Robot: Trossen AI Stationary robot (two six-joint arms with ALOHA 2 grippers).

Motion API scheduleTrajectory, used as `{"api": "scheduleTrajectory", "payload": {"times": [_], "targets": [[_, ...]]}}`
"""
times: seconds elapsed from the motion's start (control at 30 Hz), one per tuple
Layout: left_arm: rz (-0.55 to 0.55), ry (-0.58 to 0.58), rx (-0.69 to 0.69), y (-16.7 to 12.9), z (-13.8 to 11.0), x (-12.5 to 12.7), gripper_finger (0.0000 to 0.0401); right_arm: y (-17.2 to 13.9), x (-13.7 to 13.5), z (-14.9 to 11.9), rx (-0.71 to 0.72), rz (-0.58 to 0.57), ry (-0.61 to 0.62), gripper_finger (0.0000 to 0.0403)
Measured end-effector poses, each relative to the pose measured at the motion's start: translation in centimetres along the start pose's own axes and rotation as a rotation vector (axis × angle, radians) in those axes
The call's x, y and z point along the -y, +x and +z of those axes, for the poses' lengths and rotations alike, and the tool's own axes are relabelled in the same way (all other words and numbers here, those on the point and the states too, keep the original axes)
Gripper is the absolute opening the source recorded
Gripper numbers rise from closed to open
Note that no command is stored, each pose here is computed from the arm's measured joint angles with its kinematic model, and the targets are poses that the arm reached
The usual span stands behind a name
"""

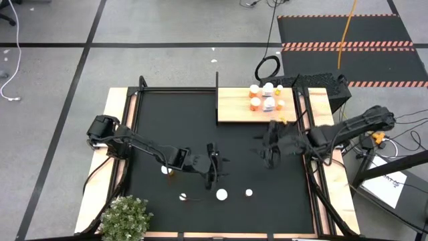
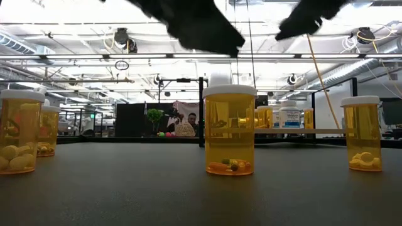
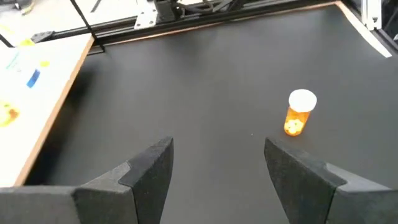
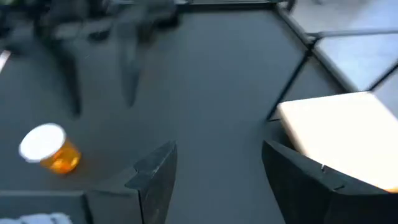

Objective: Pick and place medicine bottles onto shelf by color
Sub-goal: Put the small orange pill bottle on the shelf

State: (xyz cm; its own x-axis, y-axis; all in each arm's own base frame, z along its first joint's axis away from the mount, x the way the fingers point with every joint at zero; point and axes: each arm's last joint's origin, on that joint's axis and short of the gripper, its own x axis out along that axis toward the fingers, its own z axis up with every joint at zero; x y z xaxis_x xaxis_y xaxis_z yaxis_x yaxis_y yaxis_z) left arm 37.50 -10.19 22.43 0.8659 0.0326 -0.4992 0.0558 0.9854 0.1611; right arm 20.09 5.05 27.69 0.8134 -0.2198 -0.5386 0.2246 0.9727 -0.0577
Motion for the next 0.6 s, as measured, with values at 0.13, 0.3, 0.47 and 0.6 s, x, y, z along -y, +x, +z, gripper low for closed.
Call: {"api": "scheduleTrajectory", "payload": {"times": [0.13, 0.3, 0.47, 0.6], "targets": [[-0.001, 0.010, -0.045, -0.6, 2.0, -0.2, 0.0250, 1.2, -0.9, -3.0, 0.027, 0.047, -0.083, 0.0231], [-0.004, -0.009, -0.101, -1.5, 3.9, -0.3, 0.0250, 1.7, -0.7, -4.1, 0.018, 0.038, -0.152, 0.0231], [-0.021, -0.033, -0.104, -2.7, 5.8, 0.6, 0.0250, 1.6, -0.5, -4.0, 0.022, 0.031, -0.206, 0.0231], [-0.044, -0.013, -0.057, -3.5, 7.2, 1.5, 0.0250, 1.3, -0.3, -4.0, 0.025, 0.038, -0.214, 0.0231]]}}
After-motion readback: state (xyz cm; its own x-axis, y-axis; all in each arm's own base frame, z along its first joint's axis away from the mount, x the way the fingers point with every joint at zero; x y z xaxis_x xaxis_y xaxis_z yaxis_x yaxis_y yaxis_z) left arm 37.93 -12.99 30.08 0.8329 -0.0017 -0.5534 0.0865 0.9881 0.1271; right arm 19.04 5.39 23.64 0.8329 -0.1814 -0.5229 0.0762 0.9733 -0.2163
